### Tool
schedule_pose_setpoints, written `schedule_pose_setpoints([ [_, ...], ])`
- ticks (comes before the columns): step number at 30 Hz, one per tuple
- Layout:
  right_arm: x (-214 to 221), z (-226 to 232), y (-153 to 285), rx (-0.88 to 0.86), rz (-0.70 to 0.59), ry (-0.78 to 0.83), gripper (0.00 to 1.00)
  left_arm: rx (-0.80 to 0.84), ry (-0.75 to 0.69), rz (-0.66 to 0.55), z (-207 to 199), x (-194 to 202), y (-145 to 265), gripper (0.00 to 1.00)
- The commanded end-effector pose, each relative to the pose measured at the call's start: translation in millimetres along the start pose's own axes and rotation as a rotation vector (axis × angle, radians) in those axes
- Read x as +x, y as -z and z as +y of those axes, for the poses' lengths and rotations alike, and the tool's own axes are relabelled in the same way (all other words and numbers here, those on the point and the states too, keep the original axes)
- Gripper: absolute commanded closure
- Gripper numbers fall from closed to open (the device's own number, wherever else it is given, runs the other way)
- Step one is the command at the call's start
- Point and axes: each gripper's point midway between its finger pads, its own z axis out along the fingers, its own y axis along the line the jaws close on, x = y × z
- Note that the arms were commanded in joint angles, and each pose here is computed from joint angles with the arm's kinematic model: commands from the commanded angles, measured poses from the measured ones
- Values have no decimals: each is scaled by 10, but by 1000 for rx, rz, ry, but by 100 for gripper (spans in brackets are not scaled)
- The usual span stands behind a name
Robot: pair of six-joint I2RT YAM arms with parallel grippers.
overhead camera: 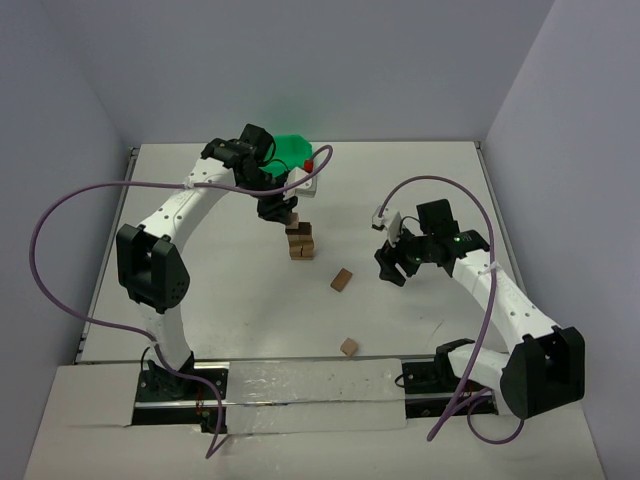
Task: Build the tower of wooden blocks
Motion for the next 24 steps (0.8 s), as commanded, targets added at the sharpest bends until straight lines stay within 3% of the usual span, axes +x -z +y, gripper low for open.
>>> schedule_pose_setpoints([
  [1, -211, -74, 68, 16, -51, 12, 28, -5, -5, -13, 32, -34, -37, 62],
  [12, -216, -75, 66, 12, -47, 7, 27, -11, 4, -4, 48, -6, -70, 58],
  [24, -230, -80, 68, 12, -50, 6, 27, -18, -8, -22, 57, -97, -62, 35],
])
